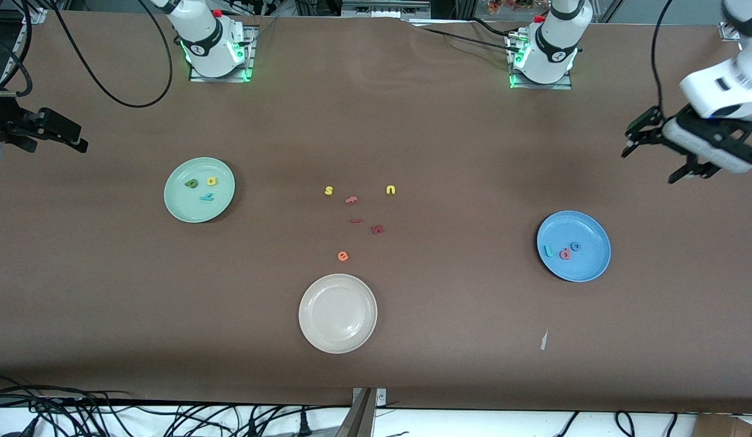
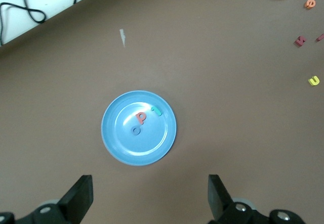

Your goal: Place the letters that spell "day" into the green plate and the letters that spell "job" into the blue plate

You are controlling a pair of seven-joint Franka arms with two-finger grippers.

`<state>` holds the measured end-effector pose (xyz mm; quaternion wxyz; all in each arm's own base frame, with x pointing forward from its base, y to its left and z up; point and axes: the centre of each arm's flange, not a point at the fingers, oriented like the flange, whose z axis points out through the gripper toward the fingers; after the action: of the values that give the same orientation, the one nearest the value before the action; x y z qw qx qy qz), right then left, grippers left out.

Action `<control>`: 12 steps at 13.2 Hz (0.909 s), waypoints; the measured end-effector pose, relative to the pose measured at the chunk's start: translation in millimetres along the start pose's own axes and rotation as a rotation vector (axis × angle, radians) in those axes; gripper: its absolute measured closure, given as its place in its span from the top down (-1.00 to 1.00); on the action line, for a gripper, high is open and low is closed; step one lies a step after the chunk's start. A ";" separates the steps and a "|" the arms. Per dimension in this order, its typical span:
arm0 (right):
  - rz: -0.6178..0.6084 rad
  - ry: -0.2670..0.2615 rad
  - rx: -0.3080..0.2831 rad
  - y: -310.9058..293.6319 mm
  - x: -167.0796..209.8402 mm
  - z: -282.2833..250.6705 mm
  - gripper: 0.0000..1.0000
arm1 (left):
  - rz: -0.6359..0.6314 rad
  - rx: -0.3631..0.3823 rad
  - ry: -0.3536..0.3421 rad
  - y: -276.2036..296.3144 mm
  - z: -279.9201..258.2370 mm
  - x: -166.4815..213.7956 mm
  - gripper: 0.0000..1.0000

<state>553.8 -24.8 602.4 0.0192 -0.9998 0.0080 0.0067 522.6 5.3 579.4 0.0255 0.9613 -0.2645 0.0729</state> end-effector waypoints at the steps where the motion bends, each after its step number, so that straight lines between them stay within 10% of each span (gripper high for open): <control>1: 0.000 0.000 -0.004 0.5 0.0 0.0 1.00 | -0.034 0.007 -0.028 4.0 -19.7 1.7 1.00; 7: -0.003 0.000 -0.008 -0.4 -0.4 -0.6 1.00 | -0.417 0.007 -0.117 43.9 -80.2 10.5 1.00; 12: -0.005 0.000 -0.008 -1.0 -0.4 -0.6 1.00 | -0.487 0.010 -0.147 46.1 -62.8 33.7 1.00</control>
<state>553.4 -23.8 603.1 0.0153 -0.9998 0.0053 0.0065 519.6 -45.8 647.2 0.0182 0.9995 -0.0261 -0.0041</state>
